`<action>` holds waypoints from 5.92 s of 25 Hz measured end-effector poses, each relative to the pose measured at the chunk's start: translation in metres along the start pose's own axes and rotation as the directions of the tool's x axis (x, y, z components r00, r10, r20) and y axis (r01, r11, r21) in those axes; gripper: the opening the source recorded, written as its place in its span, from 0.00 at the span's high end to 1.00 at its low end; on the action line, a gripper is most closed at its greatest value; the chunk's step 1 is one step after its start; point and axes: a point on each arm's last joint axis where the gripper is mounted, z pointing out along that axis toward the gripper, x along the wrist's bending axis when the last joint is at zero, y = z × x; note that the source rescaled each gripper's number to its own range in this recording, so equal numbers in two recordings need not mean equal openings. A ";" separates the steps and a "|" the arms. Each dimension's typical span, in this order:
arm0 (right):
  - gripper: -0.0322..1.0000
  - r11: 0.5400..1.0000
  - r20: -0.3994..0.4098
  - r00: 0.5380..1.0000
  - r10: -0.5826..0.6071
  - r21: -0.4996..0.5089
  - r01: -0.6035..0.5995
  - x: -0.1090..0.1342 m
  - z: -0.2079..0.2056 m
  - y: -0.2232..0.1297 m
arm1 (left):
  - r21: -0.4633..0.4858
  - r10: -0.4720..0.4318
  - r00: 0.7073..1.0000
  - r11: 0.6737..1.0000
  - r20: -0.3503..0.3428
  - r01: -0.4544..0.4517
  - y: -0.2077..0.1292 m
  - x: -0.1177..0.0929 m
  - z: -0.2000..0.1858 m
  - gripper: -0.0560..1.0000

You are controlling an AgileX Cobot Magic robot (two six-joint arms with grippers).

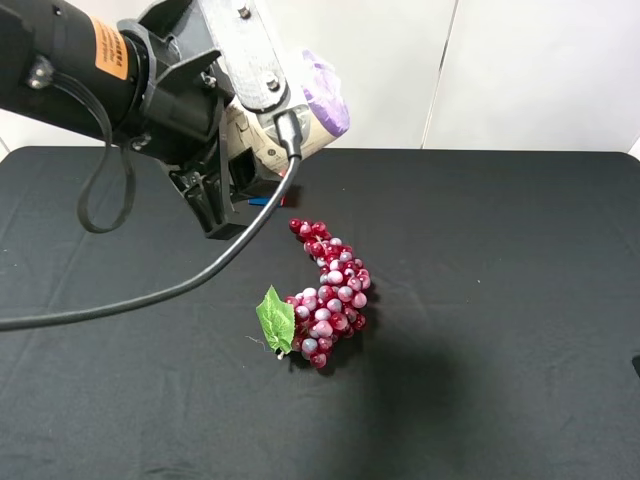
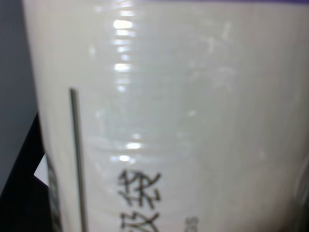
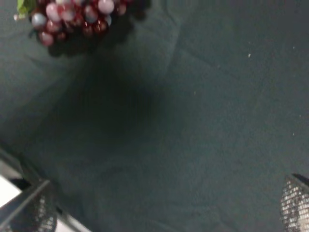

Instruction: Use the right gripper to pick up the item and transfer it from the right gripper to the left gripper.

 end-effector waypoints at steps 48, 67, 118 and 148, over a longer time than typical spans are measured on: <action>0.01 0.876 0.329 0.873 0.360 -0.440 -0.195 0.000 -0.017 -0.056 | 0.177 -0.091 0.995 0.981 0.051 0.080 0.003 0.006 -0.016 0.94; 0.01 0.876 0.329 0.873 0.360 -0.440 -0.196 0.000 -0.017 -0.056 | 0.414 -0.503 0.776 0.659 -0.380 0.629 -0.048 0.078 -0.054 0.94; 0.01 0.876 0.329 0.873 0.360 -0.440 -0.196 0.000 -0.017 -0.056 | 0.565 -0.755 0.537 0.273 -0.376 0.779 -0.203 0.113 0.113 0.94; 0.00 0.876 0.329 0.873 0.360 -0.440 -0.196 0.000 -0.017 -0.056 | 0.572 -0.756 0.537 0.267 -0.375 0.776 -0.194 0.125 0.110 0.00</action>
